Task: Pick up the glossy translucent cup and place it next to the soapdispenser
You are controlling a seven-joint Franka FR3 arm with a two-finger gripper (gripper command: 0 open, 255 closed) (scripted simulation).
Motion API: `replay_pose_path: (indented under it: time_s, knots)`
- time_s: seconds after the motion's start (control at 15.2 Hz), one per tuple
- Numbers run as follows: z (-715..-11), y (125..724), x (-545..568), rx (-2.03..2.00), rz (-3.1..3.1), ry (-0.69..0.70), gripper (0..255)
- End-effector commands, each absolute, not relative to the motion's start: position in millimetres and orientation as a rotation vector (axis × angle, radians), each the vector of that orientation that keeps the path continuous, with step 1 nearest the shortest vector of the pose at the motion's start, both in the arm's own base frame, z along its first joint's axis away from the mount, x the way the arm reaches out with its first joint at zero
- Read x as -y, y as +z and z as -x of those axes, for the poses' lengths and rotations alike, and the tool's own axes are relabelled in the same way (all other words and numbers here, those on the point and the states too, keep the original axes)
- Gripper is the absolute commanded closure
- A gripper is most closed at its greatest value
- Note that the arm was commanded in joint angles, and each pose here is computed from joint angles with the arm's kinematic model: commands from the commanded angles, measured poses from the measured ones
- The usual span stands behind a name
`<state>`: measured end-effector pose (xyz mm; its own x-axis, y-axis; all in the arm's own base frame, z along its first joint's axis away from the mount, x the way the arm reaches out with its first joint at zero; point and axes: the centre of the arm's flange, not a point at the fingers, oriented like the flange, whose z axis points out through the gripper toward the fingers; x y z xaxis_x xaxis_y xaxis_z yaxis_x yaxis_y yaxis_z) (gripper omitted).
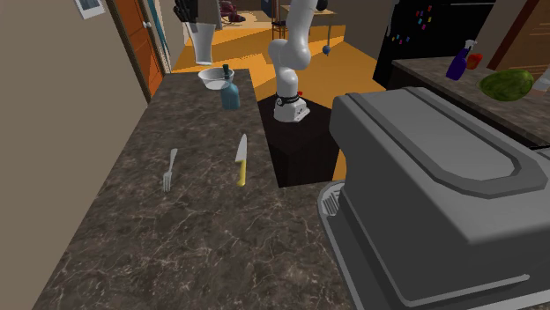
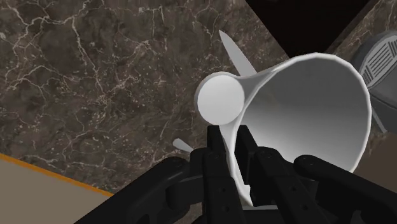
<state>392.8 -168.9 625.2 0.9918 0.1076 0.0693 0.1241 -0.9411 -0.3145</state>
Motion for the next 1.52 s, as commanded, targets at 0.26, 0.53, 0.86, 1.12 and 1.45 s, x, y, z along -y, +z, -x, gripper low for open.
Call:
replay_pose_path:
  time_s: [0.26,0.53,0.86,1.12,1.45]
  knots:
    - [-374.6,626.7,248.0,0.170,2.812,-0.073,255]
    - [-362.9,626.7,299.5,0.170,2.812,-0.073,255]
    - [-348.4,626.8,363.9,0.170,2.812,-0.073,255]
    - [-339.7,621.6,402.4,0.170,2.812,-0.073,255]
    - [-339.7,595.2,402.4,0.170,2.812,-0.073,255]
